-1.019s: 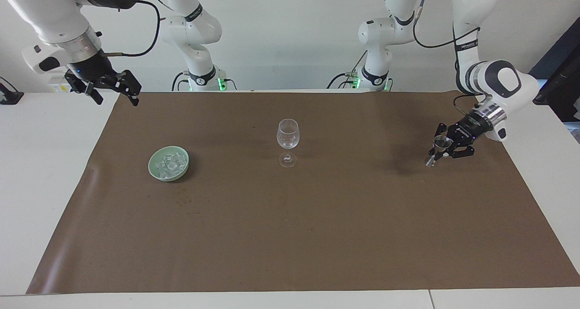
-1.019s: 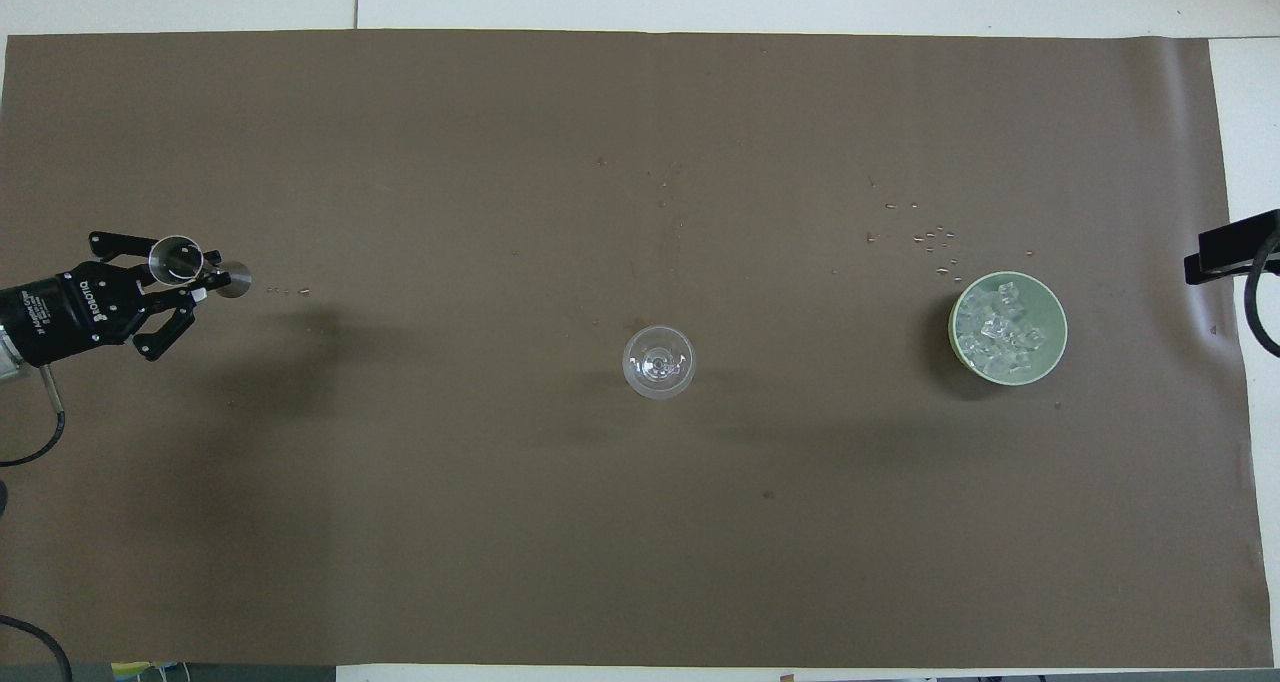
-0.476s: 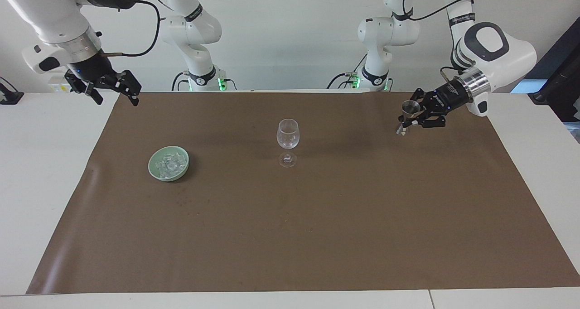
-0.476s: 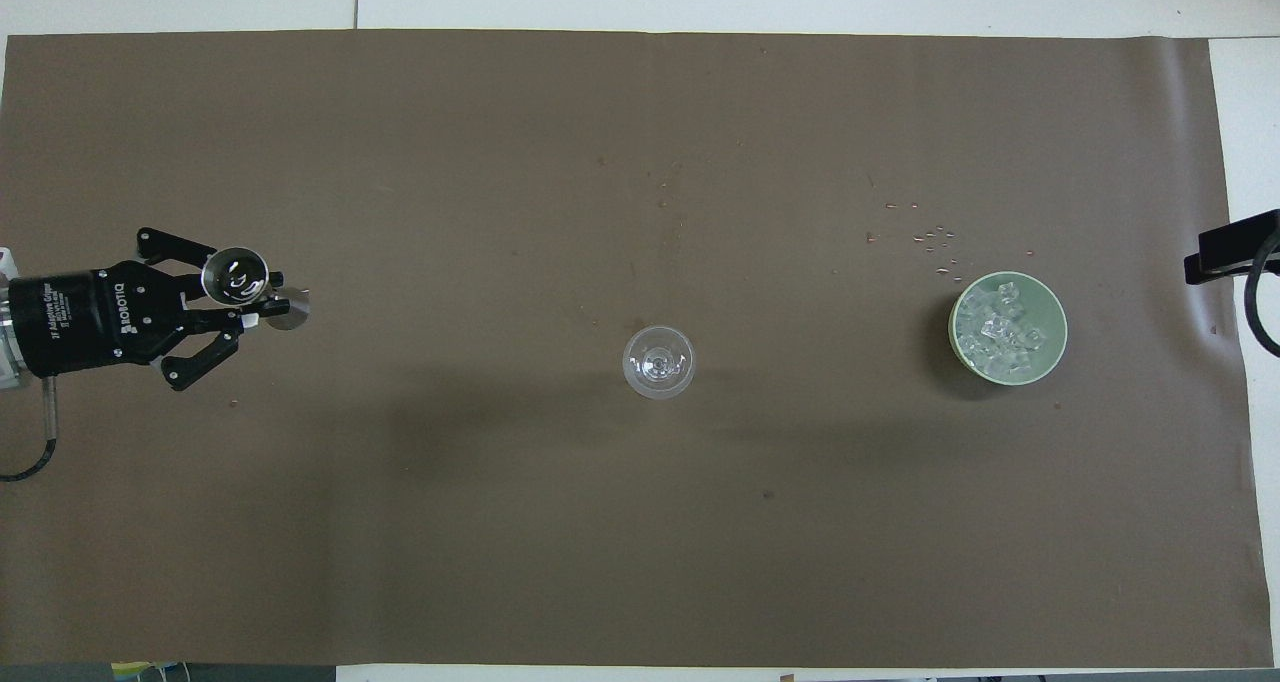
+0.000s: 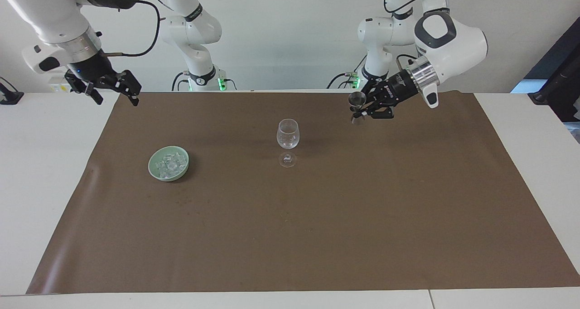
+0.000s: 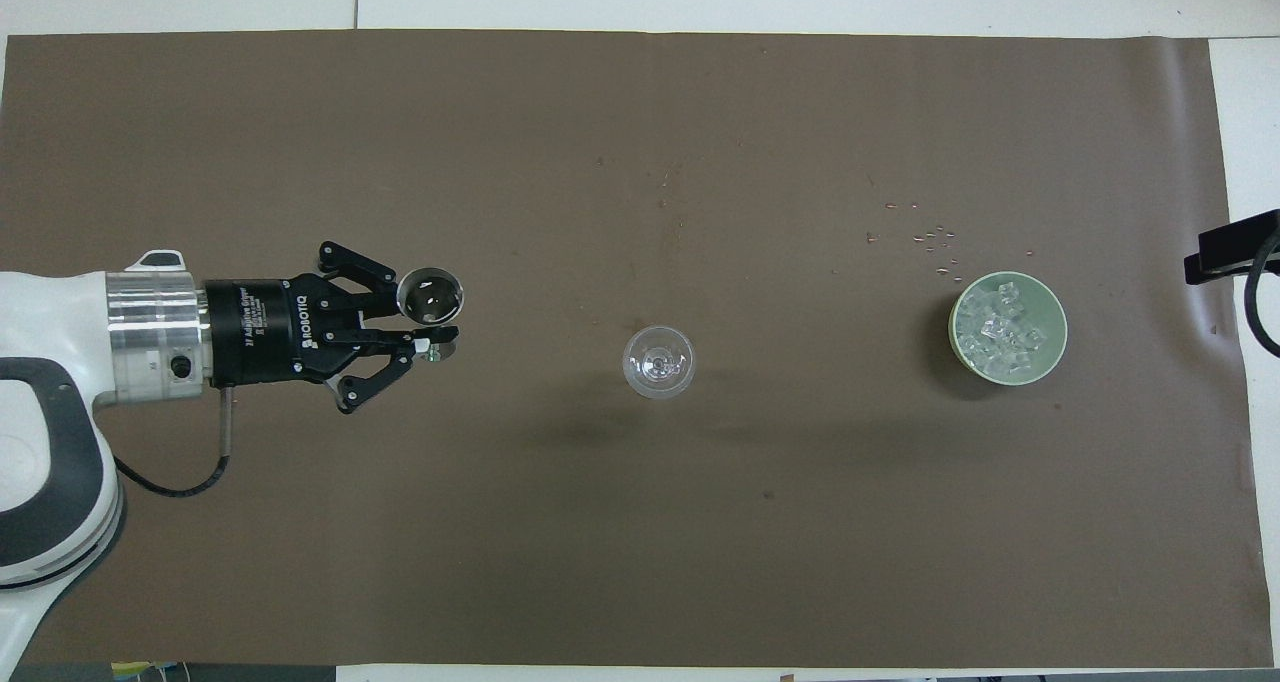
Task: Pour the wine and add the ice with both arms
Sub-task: 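Lift the silver cup with the left gripper toward the clear glass, then tilt the silver cup over the clear glass with the left gripper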
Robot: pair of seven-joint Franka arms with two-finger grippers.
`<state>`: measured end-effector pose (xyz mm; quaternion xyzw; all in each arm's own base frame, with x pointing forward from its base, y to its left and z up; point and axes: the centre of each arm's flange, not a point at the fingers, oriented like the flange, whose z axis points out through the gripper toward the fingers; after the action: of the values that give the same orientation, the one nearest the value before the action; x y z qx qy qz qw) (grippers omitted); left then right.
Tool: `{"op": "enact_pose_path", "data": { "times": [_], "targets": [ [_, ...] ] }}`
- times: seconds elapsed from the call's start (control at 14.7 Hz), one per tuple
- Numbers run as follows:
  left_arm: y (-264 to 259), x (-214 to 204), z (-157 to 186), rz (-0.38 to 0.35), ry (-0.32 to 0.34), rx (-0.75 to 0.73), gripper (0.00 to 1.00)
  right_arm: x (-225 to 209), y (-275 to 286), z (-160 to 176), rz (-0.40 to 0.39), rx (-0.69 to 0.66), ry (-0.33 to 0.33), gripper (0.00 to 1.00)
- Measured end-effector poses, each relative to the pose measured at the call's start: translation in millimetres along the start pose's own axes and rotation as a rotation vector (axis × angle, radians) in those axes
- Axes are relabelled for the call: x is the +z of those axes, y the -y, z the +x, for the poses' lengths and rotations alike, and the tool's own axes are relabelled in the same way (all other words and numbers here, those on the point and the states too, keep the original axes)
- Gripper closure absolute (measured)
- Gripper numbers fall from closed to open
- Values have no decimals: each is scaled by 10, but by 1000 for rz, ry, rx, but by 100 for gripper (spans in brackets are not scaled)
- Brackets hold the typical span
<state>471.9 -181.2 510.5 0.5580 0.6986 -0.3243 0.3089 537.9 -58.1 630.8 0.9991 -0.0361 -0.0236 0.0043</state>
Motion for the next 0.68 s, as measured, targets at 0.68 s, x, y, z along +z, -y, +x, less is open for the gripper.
{"op": "enact_pose_path", "data": {
  "times": [0.68],
  "targets": [
    [365,692,-333,-37,-183,93,78,0,0,0,0,0,0,0]
  ]
}}
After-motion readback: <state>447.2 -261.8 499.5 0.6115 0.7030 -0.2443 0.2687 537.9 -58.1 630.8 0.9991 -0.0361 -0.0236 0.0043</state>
